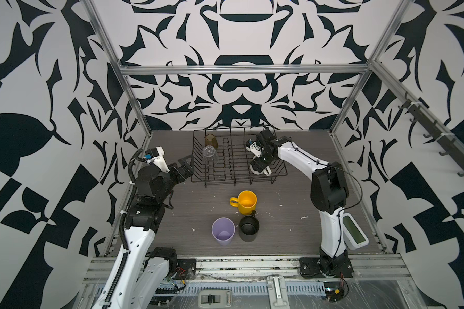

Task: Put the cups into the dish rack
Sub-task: 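Lower the white mug into the rack beside the green mug with the right gripper, then open the right gripper and lift it off the white mug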

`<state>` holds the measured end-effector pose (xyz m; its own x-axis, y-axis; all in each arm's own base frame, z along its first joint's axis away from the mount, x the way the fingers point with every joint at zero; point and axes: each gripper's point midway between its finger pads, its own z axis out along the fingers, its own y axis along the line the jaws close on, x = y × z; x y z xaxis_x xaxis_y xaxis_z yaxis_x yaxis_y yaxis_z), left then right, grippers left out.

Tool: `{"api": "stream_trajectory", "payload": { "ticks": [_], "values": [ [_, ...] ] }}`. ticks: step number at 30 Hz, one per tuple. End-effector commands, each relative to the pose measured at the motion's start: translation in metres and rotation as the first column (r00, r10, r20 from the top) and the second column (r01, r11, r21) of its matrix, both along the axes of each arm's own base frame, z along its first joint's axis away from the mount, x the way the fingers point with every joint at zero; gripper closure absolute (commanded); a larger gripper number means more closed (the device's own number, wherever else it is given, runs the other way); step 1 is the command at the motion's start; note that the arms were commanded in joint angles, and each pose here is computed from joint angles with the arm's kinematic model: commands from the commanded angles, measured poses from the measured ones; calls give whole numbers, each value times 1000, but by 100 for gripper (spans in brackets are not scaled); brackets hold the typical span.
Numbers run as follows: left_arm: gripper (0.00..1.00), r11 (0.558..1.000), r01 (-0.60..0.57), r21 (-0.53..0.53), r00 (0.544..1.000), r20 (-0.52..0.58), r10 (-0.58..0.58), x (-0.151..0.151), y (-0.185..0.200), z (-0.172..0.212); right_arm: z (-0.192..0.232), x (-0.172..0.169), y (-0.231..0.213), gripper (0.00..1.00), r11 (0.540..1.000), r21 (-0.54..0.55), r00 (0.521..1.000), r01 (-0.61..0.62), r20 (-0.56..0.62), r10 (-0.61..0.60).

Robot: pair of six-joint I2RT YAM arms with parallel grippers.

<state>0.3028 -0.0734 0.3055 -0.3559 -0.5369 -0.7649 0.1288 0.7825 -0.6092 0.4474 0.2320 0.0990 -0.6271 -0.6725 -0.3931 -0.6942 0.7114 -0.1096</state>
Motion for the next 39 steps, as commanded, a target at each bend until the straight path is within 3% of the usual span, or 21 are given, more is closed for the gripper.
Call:
{"api": "stream_trajectory", "payload": {
  "ticks": [1, 5, 20, 31, 39],
  "values": [
    [1, 1000, -12, 11, 1000, 13, 12, -1, 3, 5, 41, 9, 9, 31, 998, 66, 996, 3, 88, -9],
    [1, 1000, -14, 13, 1000, 13, 14, -2, 4, 4, 44, 8, 9, 19, 997, 74, 996, 4, 86, -10],
    [1, 999, -30, 23, 999, 11, 30, -6, 7, 2, 56, 6, 10, 6, 995, 98, 995, 16, 98, -26],
    [1, 998, -48, 32, 999, 7, 48, -7, 11, 1, 102, 3, 17, 6, 974, 220, 987, 50, 139, -82],
    [1, 997, -61, 44, 998, 8, 61, -9, 14, 0, 153, -19, 16, 11, 913, 388, 973, 124, 135, -189]
  ]
}}
